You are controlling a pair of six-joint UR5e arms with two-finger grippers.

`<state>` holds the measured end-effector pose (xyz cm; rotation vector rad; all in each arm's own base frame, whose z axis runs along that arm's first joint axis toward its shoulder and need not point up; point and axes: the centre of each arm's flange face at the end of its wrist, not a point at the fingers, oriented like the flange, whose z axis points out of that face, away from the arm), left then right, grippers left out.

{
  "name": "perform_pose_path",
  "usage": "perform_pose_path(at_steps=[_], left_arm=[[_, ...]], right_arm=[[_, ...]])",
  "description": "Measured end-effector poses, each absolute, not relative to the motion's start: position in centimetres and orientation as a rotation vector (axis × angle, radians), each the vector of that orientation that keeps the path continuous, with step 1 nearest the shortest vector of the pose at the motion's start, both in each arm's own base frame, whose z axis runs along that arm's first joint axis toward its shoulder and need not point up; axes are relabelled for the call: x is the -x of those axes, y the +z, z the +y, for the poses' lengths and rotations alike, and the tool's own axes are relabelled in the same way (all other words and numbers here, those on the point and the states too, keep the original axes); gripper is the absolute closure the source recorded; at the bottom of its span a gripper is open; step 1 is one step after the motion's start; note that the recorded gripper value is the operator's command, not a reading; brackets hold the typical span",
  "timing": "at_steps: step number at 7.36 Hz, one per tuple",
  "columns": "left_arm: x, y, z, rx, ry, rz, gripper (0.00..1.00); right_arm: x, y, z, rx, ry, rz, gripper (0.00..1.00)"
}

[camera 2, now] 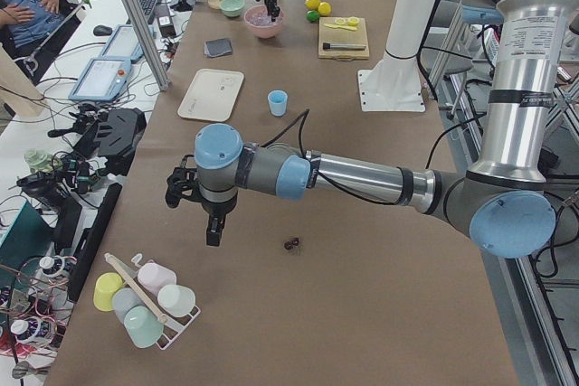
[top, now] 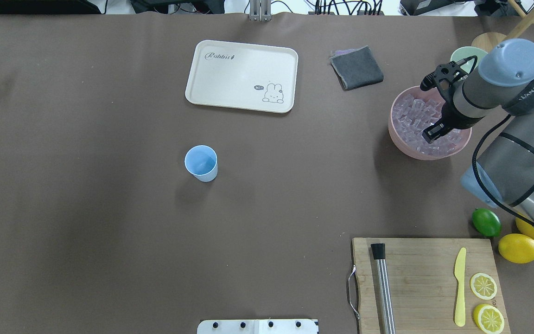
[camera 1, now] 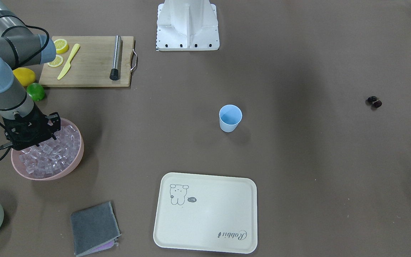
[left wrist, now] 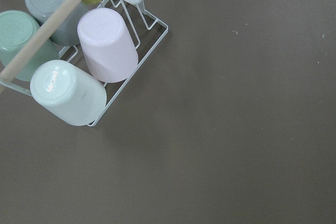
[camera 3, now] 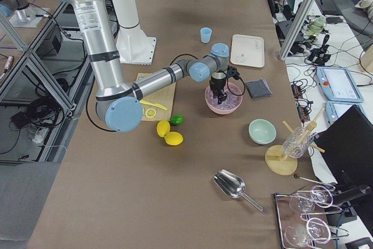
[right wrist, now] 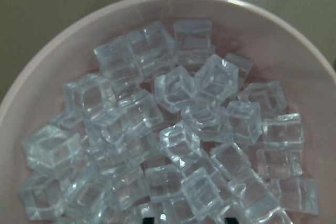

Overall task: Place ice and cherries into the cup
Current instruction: 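Reach the right gripper into the pink bowl and grasp an ice cube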

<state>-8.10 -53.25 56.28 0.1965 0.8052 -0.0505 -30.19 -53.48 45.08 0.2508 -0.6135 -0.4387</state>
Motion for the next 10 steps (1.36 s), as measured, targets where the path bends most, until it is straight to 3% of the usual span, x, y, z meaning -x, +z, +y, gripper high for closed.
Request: perform_pose_path(at_steps=[6,7,8,10], left_arm=[[8.2,56.1,-53.4,-0.200,-0.054,0.805,0.02],[8.4,56.0,-53.3,-0.202,-0.055,0.805,0.02],[8.6,55.9,-53.2,-0.205,-0.058,0.805,0.02],[8.8,55.9,-53.2,-0.208,-0.062,0.805,0.02]], right_arm=[[30.4,44.5,-55.2,-0.261,-0.425,-0.607,0.50],[30.6,44.7,-55.2,-0.258,-0.426,-0.607,0.53],[30.7,44.9,-55.1,-0.255,-0.427,-0.606,0.67],[30.8,45.2,-55.1,-0.248,-0.429,-0.605,0.76]])
